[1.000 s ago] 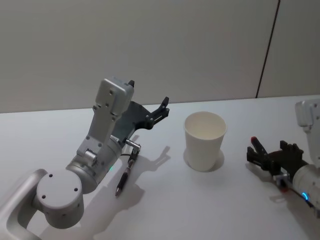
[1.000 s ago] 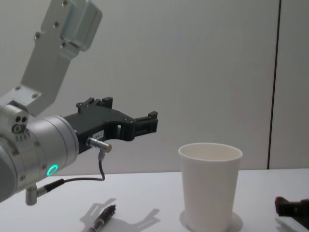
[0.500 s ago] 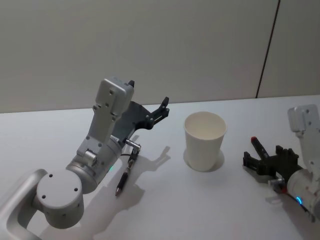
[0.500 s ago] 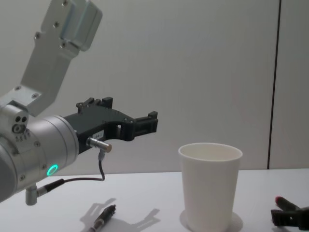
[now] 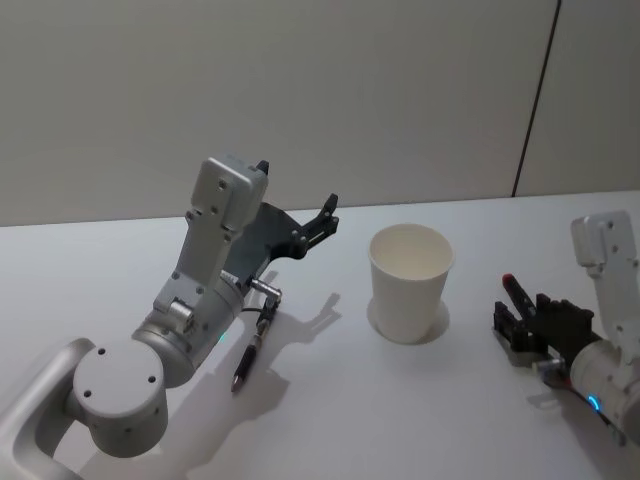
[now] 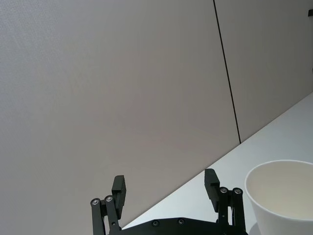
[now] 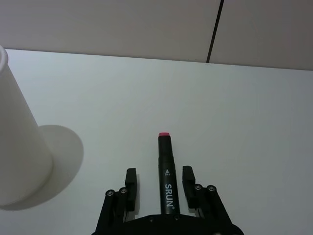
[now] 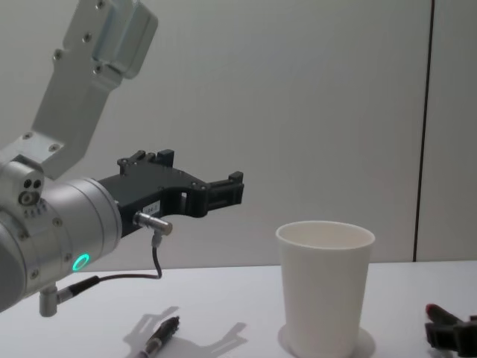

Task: Place the pen into the pen holder.

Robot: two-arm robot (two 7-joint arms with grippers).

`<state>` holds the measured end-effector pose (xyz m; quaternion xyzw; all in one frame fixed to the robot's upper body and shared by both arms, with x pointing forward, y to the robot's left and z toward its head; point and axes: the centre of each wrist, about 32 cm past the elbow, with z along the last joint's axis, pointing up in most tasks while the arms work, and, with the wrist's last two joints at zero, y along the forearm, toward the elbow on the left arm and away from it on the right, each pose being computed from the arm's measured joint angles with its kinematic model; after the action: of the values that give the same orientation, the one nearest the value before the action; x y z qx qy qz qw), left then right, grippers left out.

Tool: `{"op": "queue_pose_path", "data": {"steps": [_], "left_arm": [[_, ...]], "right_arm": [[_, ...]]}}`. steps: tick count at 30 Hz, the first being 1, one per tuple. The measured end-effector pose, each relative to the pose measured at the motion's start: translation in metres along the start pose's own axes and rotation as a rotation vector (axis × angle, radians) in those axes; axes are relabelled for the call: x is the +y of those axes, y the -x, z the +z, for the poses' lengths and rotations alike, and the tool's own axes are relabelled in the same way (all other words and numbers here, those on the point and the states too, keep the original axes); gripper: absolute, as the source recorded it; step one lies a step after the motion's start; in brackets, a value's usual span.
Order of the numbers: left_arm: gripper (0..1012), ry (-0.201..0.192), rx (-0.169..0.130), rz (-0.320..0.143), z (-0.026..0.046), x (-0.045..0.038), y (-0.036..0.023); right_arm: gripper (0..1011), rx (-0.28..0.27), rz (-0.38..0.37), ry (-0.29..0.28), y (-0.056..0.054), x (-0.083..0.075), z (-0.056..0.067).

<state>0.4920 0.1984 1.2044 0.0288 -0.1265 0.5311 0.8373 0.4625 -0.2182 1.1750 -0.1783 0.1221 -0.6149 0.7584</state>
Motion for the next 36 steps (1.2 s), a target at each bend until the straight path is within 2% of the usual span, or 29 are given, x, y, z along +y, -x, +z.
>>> {"op": "queue_pose_path", "data": {"steps": [3, 4, 6, 7, 11, 14, 26, 36], "left_arm": [[1001, 0.000, 0.000, 0.000, 0.0000, 0.0000, 0.0000], [1001, 0.000, 0.000, 0.000, 0.0000, 0.0000, 0.0000], [1001, 0.000, 0.000, 0.000, 0.0000, 0.0000, 0.0000], [1001, 0.000, 0.000, 0.000, 0.0000, 0.0000, 0.0000], [1001, 0.000, 0.000, 0.000, 0.0000, 0.0000, 0.0000], [1001, 0.000, 0.000, 0.000, 0.0000, 0.0000, 0.0000], [1001, 0.000, 0.000, 0.000, 0.0000, 0.0000, 0.0000], [1001, 0.000, 0.000, 0.000, 0.0000, 0.0000, 0.0000]], "right_arm": [[487, 0.000, 0.000, 0.001, 0.0002, 0.0001, -0.0003], [487, 0.000, 0.000, 0.001, 0.0003, 0.0001, -0.0003], [390, -0.001, -0.001, 0.001, 0.0004, 0.0002, -0.0005], [390, -0.001, -0.001, 0.002, 0.0004, 0.0002, -0.0006], [248, -0.002, -0.001, 0.002, 0.0006, 0.0003, -0.0009], [183, -0.002, -0.002, 0.002, 0.0006, 0.0004, -0.0010], [178, -0.010, 0.011, -0.019, -0.0007, 0.0027, -0.0015], [177, -0.018, 0.027, -0.111, -0.0025, 0.0034, 0.0014]]}}
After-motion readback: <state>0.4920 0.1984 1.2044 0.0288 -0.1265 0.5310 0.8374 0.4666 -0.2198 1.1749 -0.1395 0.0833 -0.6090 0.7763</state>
